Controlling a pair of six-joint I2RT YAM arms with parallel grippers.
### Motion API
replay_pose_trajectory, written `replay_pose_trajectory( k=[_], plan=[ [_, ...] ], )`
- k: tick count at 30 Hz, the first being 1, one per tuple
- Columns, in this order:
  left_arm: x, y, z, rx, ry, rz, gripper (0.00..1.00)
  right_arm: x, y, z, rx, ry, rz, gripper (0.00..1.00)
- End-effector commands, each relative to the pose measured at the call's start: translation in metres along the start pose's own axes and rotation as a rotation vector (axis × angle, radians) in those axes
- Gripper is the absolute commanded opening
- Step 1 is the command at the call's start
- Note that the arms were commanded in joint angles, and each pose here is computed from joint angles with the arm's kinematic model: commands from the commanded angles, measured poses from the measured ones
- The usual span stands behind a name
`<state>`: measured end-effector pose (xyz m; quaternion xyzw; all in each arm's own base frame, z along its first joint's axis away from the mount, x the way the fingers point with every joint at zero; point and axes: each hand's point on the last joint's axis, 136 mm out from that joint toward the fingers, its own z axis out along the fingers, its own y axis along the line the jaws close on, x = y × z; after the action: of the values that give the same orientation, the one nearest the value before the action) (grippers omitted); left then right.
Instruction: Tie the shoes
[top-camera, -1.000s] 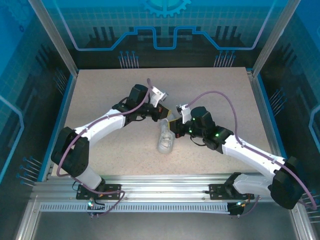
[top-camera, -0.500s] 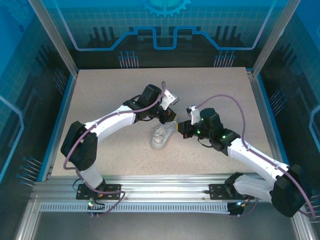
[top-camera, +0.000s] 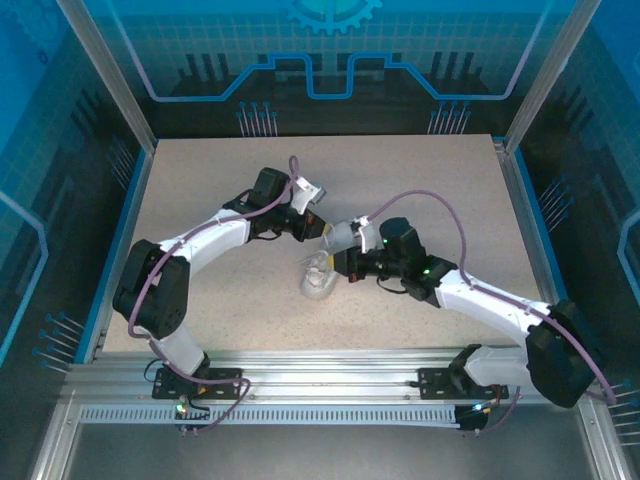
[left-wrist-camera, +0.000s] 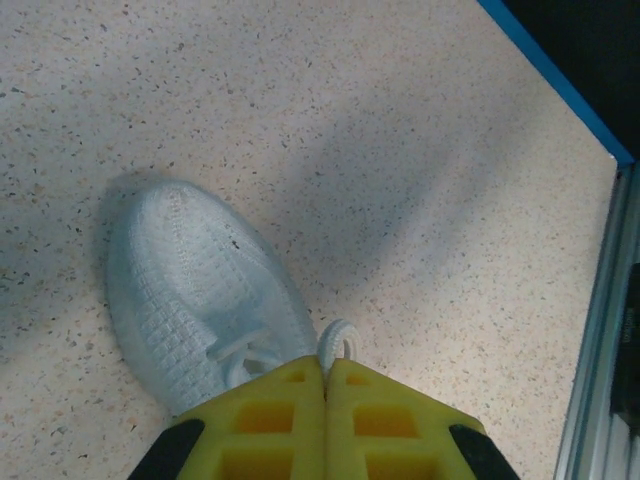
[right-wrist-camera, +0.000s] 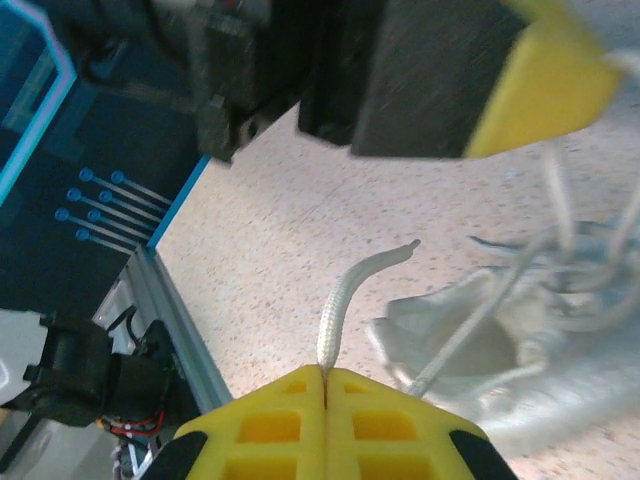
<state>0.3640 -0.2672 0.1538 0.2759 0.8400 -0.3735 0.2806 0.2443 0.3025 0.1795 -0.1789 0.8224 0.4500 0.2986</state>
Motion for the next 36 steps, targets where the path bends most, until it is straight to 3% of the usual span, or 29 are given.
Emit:
replay_pose_trajectory(
  k=[1, 8, 13, 15, 20, 23, 28, 31, 36],
  plan=[
    [-0.01, -0.01, -0.014, 0.091, -0.042, -0.018, 0.0, -0.013, 0.039, 0.015, -0.085, -0.028, -0.095, 0.0],
    [-0.008, -0.006, -0.02, 0.108, -0.04, -0.042, 0.0, 0.007, 0.064, 0.044, -0.031, 0.132, -0.287, 0.0],
    [0.0, -0.002, -0.017, 0.102, -0.027, -0.063, 0.0, 0.009, 0.059, 0.043, 0.008, 0.162, -0.296, 0.19],
    [0.005, 0.0, -0.016, 0.094, -0.021, -0.076, 0.0, 0.006, 0.058, 0.036, 0.03, 0.15, -0.296, 0.34],
    [0.016, 0.005, -0.014, 0.073, -0.012, -0.095, 0.0, 0.004, 0.048, 0.014, 0.074, 0.142, -0.271, 0.46],
    [0.018, 0.007, -0.013, 0.065, -0.015, -0.095, 0.0, 0.001, 0.019, -0.005, 0.23, 0.11, -0.183, 0.46],
    [0.024, 0.013, -0.01, 0.038, -0.012, -0.107, 0.0, 0.025, -0.061, -0.041, 0.534, 0.055, 0.209, 0.46],
    [0.031, 0.016, -0.011, 0.022, -0.019, -0.129, 0.0, 0.042, -0.09, -0.034, 0.549, 0.095, 0.342, 0.45],
    [0.046, 0.016, -0.015, -0.006, -0.029, -0.166, 0.0, 0.039, -0.121, -0.002, 0.529, 0.168, 0.381, 0.41]
  ],
)
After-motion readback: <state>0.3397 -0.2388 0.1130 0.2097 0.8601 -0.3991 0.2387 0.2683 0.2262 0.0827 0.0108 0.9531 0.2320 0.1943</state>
